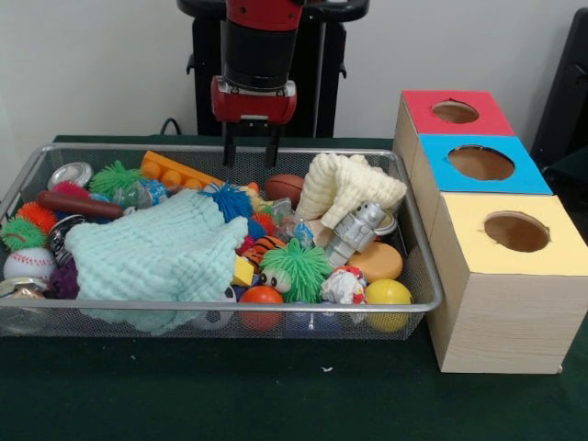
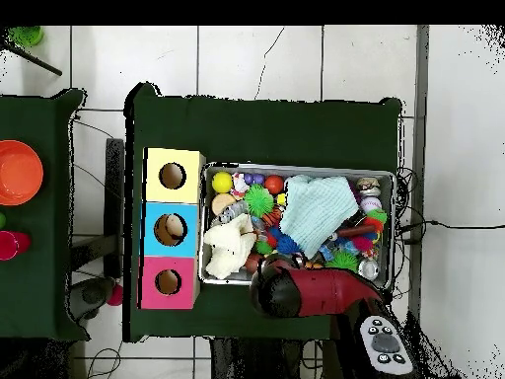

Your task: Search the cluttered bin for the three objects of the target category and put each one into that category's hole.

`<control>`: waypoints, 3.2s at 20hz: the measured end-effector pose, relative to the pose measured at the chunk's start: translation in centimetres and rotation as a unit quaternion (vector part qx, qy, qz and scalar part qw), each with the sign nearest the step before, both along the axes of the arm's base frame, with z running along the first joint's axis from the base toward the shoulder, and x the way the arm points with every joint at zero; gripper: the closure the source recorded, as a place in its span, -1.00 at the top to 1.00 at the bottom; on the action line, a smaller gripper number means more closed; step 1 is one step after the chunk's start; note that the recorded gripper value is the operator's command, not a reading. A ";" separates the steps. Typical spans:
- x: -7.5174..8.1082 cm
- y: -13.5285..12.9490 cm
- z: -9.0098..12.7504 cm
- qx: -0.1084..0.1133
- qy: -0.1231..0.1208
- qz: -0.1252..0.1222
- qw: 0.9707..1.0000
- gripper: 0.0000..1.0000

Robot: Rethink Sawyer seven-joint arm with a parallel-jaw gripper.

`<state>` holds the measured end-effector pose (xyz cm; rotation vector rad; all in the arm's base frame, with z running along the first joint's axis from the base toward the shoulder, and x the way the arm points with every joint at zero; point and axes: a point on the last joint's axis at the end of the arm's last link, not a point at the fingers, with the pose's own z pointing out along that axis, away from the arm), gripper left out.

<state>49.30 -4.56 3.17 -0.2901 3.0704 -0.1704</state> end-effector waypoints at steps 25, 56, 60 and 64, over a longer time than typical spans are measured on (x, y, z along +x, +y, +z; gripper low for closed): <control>-2.1 -0.3 -5.8 -0.001 -0.005 0.005 1.000 1.00; -2.6 0.7 -7.5 0.005 -0.012 0.005 1.000 -1.00; -2.6 0.5 -7.5 0.006 -0.012 0.002 1.000 -1.00; -2.4 0.3 -7.4 0.008 -0.014 -0.001 1.000 -1.00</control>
